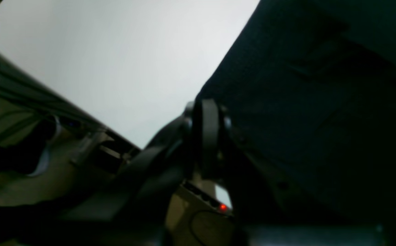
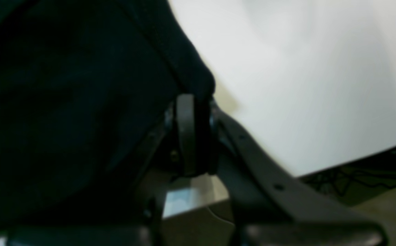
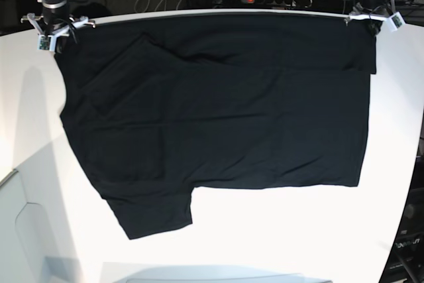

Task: Fold the T-shirt properly
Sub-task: 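Drag the held edge back toward the arms, flattening the shirt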

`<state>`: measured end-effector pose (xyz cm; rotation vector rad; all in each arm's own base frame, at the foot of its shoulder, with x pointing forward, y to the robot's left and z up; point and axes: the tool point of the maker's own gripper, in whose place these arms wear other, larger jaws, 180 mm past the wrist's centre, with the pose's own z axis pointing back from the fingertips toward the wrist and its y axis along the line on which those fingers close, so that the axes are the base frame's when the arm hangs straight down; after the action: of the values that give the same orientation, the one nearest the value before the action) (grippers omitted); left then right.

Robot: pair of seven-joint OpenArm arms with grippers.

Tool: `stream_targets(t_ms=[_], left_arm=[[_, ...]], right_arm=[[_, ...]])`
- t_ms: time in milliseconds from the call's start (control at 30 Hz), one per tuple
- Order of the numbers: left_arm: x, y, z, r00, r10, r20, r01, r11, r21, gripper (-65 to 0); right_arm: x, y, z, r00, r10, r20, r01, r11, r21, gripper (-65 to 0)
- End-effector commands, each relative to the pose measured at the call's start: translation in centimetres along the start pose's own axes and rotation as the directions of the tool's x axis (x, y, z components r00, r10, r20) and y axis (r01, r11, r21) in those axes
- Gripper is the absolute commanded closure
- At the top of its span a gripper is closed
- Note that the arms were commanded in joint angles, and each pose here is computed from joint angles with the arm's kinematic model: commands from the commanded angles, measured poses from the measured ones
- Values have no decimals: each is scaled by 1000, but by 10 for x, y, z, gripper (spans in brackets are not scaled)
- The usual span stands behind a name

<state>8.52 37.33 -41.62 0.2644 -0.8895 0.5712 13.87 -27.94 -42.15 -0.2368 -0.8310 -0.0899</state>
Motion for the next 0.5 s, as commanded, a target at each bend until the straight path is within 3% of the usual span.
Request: stream_targets(t_ms=[0,367,467], left_arm=[[-1,6,5,1000,-6,-13,6,1000,9,-5],[3,6,3,1000,0,-4,0,1000,4,-7],[2,7,4,1000,1,-6,-1,1000,5,-65]], right_arm=[[2,6,2,1000,17,1,-17,999,36,0],[14,8,6,999,22,29,-23,999,34,0],[12,3,8,999,22,24,-23,1000,22,-28]])
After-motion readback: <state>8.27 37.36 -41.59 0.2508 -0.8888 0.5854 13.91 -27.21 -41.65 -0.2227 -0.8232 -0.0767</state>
